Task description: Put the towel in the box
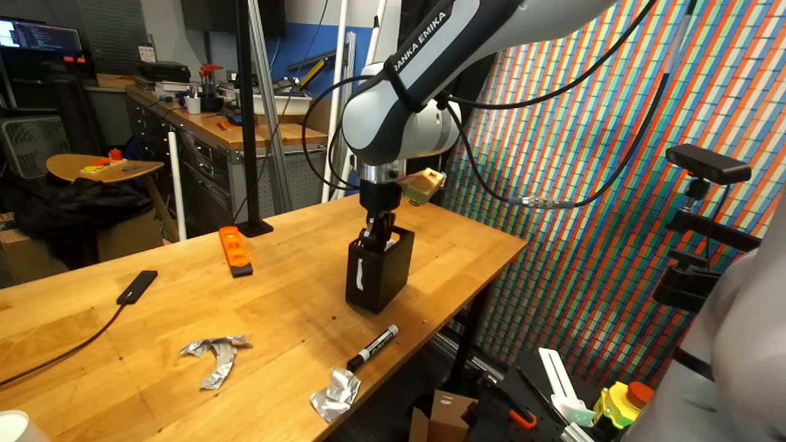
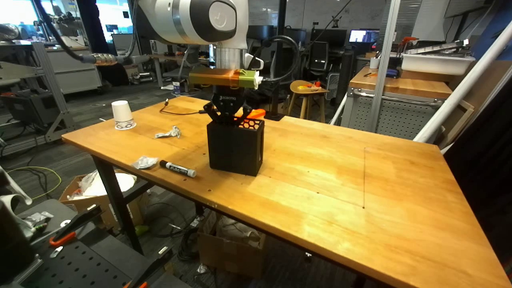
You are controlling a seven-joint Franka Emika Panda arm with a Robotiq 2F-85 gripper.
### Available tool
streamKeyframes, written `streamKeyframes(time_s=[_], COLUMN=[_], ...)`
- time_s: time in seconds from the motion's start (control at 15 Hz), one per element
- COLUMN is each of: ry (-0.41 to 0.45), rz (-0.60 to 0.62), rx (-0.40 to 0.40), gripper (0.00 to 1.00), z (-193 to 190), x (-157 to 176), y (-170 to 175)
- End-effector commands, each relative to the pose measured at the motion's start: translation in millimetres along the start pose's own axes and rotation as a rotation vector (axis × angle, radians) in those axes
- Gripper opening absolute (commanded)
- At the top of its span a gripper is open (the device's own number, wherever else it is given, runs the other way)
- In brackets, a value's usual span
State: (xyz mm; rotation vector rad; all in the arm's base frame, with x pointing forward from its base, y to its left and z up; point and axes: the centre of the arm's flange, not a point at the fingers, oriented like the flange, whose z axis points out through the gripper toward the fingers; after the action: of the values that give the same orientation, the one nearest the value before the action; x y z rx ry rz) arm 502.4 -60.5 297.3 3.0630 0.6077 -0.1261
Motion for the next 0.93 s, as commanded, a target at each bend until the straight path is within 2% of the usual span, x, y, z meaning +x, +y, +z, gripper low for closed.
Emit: streamKeyframes(time_s=[0.0,0.13,0.4,0.87], ry=[0.009,0.018,0.034,0.070], rz=[0.030,0.038,0.052,0.045], rx=[0.042,0.078,0.087,0.001], gripper=[0.00,0.00,0.00,0.00], z=[14.5,19.8,14.0,-30.3], x=[1.8,0.3,-11.1,-38.1], y=[10.9,13.2,16.7,13.6])
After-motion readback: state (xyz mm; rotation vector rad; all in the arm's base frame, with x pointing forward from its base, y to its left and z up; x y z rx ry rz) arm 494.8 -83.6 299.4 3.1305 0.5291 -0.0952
